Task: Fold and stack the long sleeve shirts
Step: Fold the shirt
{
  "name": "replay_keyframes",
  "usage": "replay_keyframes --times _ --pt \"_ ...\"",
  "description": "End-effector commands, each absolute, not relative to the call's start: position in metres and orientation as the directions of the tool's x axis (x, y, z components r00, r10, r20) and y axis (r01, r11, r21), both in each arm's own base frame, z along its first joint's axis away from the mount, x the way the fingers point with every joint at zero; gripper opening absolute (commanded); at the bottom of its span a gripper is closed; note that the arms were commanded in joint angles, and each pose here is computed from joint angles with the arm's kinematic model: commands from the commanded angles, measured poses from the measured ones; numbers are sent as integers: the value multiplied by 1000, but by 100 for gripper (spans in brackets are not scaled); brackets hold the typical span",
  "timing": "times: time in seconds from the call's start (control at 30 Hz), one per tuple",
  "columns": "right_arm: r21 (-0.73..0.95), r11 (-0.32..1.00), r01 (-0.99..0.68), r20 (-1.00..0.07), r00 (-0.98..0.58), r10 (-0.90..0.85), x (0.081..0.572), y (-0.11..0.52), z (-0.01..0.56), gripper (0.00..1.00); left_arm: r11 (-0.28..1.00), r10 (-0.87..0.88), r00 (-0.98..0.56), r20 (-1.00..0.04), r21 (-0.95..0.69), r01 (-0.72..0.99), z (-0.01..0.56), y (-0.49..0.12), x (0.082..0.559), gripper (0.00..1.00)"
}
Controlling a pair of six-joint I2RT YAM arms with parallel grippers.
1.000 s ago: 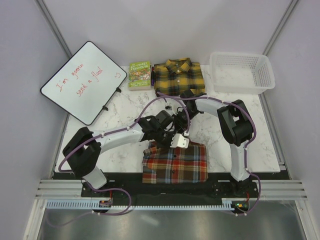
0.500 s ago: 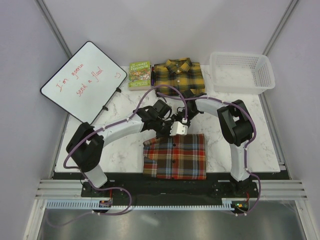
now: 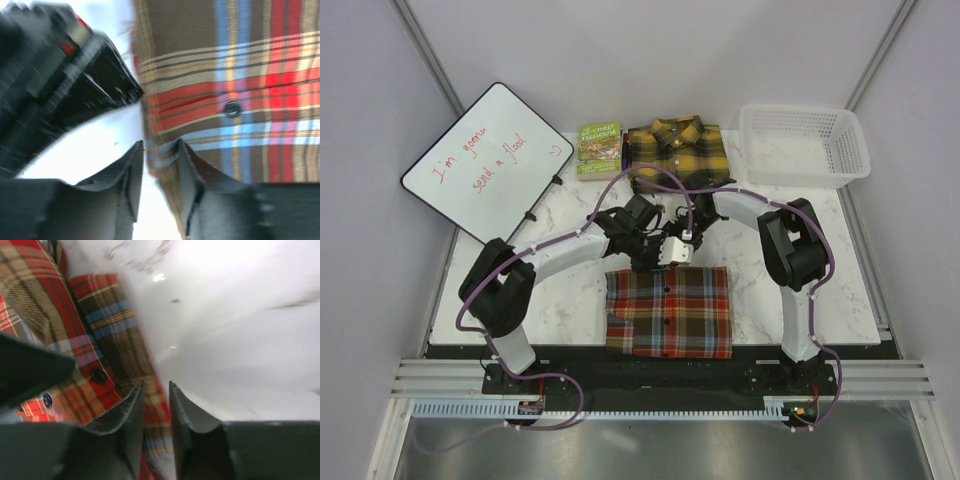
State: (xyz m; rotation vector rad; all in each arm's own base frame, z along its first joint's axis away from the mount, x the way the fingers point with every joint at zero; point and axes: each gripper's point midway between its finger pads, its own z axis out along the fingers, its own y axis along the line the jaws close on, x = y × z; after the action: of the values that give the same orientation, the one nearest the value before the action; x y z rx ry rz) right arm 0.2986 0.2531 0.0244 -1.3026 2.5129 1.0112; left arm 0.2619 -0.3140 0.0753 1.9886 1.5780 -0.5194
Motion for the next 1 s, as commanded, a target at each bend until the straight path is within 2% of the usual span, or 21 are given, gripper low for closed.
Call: replay_keyframes --times 0.0,0.1,0.13,0.23,0.27,0.4,0.43,0.6,0.8,0.97 --pt "370 440 -818 -530 -575 -622 362 228 83 40 -62 714 180 -677 194 979 142 -300 280 48" --pt "329 470 -819 -543 -571 -616 369 196 109 51 13 705 58 -707 95 995 154 -274 277 54" --pt "333 480 -811 -524 -583 -621 363 184 112 54 29 713 15 -701 51 998 152 -266 271 63" --pt "330 455 -827 -489 -562 -667 336 165 114 61 88 725 -107 -680 -63 994 137 -245 259 68" --pt "324 441 -837 -489 -548 -679 327 161 118 66 106 719 -148 -679 -104 989 134 -241 258 99" --pt "357 411 -839 -447 -540 -713 289 150 107 74 192 683 -324 -655 -268 944 123 -231 255 99" --pt "359 405 -841 -448 -536 -715 287 149 105 81 201 684 -347 -642 -292 935 118 -230 256 100" --pt "364 417 -833 -439 -548 -712 283 148 87 85 232 693 -400 -600 -340 911 100 -224 257 99" --pt "414 396 -820 -388 -552 -738 274 145 69 83 244 717 -459 -525 -428 870 78 -216 244 98" --pt "465 346 -815 -404 -543 -736 253 151 81 77 245 724 -480 -496 -466 850 66 -213 235 94"
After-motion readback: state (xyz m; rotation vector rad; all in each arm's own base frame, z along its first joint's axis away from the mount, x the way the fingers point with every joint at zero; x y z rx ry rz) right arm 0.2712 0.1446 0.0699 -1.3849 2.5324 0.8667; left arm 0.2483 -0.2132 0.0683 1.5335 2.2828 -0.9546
